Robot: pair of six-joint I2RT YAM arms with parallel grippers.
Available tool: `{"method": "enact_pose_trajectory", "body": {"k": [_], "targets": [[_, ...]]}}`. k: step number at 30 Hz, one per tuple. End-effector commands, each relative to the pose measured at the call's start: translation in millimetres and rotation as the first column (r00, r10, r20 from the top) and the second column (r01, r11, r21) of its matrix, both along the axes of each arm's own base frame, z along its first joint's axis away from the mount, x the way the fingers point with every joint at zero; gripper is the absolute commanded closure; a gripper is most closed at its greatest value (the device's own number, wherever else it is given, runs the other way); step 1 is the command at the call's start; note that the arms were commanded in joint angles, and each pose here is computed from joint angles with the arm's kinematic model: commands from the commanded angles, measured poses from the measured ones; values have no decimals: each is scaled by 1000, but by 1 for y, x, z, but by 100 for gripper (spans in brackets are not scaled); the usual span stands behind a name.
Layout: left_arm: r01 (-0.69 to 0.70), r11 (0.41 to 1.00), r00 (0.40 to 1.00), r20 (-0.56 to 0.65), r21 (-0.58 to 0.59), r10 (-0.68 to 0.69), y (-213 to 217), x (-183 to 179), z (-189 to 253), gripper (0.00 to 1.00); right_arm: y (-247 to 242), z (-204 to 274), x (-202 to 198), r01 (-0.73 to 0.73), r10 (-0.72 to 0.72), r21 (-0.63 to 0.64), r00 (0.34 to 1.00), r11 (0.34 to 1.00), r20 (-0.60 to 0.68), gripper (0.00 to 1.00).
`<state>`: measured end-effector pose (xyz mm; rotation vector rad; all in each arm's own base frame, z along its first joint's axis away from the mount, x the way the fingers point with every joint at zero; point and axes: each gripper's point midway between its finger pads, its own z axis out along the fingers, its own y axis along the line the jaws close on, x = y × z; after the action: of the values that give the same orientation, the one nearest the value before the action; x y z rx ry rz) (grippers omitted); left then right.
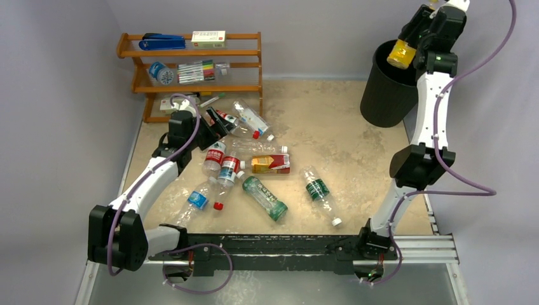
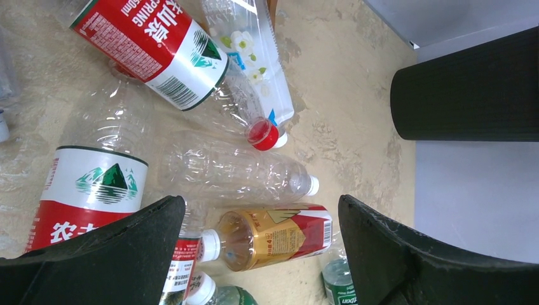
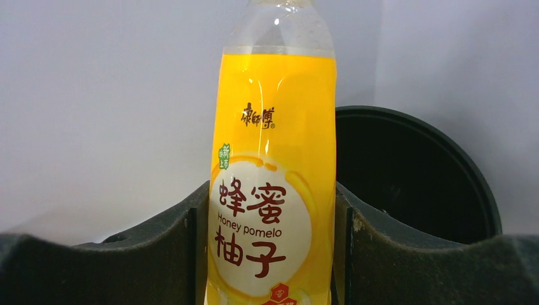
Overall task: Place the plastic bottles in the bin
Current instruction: Place the plastic bottle in the trash bin.
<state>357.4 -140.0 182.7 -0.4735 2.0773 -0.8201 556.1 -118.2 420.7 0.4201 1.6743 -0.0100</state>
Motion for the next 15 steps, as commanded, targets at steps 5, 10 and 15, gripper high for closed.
{"method": "enact_pose_trajectory", "body": {"k": [5,10,15], "targets": [[28,1000,996,87,4,-29,-6,10,32,9,-30,22,14,96,-99,30,987,995,123,53],[33,999,996,88,12,-33,-6,10,32,9,-36,-6,29,107,-109,34,992,994,71,38],[35,999,995,90,12,-36,-6,10,33,9,-40,-21,32,125,-126,26,991,992,39,21]]}}
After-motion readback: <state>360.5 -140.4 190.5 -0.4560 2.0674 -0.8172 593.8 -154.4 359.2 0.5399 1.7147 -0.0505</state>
